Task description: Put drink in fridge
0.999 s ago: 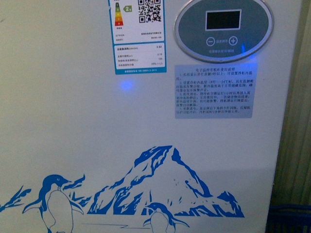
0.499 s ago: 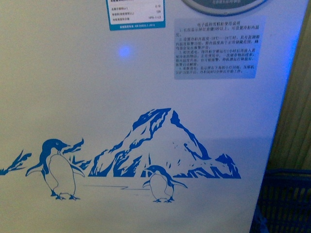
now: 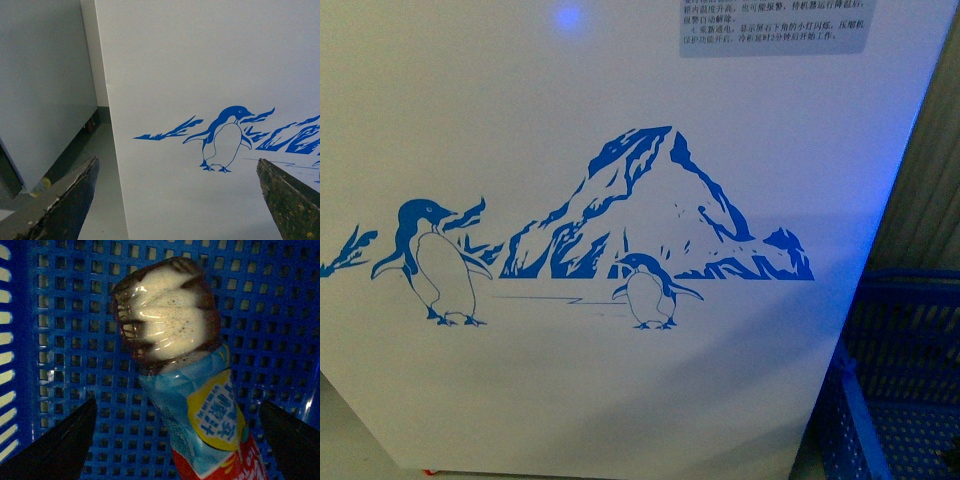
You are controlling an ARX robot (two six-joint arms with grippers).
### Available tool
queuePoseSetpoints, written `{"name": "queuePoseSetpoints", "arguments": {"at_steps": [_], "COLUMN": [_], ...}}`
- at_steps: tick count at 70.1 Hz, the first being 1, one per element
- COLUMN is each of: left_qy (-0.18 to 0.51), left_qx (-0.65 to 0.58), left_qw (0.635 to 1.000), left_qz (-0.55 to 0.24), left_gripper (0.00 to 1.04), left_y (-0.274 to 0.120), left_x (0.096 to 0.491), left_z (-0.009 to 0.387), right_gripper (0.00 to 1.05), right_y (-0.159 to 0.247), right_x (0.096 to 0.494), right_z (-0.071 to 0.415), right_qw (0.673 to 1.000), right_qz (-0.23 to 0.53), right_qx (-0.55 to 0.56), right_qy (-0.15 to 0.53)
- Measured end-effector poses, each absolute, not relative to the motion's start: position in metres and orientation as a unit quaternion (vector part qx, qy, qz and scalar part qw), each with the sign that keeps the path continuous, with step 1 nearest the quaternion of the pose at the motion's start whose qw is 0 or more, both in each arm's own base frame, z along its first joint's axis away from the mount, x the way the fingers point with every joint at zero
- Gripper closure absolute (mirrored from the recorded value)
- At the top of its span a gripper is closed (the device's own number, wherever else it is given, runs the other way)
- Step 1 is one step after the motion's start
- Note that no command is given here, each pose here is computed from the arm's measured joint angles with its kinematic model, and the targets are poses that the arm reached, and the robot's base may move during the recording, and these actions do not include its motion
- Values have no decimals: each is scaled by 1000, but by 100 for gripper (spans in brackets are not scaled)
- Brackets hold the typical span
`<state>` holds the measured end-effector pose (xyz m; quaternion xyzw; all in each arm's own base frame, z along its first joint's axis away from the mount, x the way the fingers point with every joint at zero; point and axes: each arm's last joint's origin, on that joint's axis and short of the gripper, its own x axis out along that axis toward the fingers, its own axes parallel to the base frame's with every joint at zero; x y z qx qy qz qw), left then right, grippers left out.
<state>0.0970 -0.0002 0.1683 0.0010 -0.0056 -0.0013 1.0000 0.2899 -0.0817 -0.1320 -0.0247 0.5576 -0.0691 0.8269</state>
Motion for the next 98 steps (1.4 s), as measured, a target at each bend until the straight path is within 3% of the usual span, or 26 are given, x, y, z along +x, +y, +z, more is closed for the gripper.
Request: {"name": "queuePoseSetpoints", "arguments": {"at_steps": [39, 59, 75, 98], "left_qy": [-6, -6, -6, -6], "left_qx": [1, 1, 1, 1], "left_qw": [1000, 1000, 1000, 1000], "left_qz": [-1, -1, -1, -1], "left_gripper": [8, 8, 8, 8], "left_y": [0, 0, 0, 0], "left_x": [97, 97, 97, 97], "left_z": [168, 168, 168, 168], "right_gripper": [8, 42, 65, 68], "right_y": [-89, -87, -86, -71], "right_x": [293, 295, 304, 296], "right_z": [-191, -183, -141, -8], "right_qw": [788, 781, 814, 879], "right_qz": [-52, -49, -47, -71], "right_qx": [-46, -51, -45, -50], "right_qy": [612, 621, 577, 469]}}
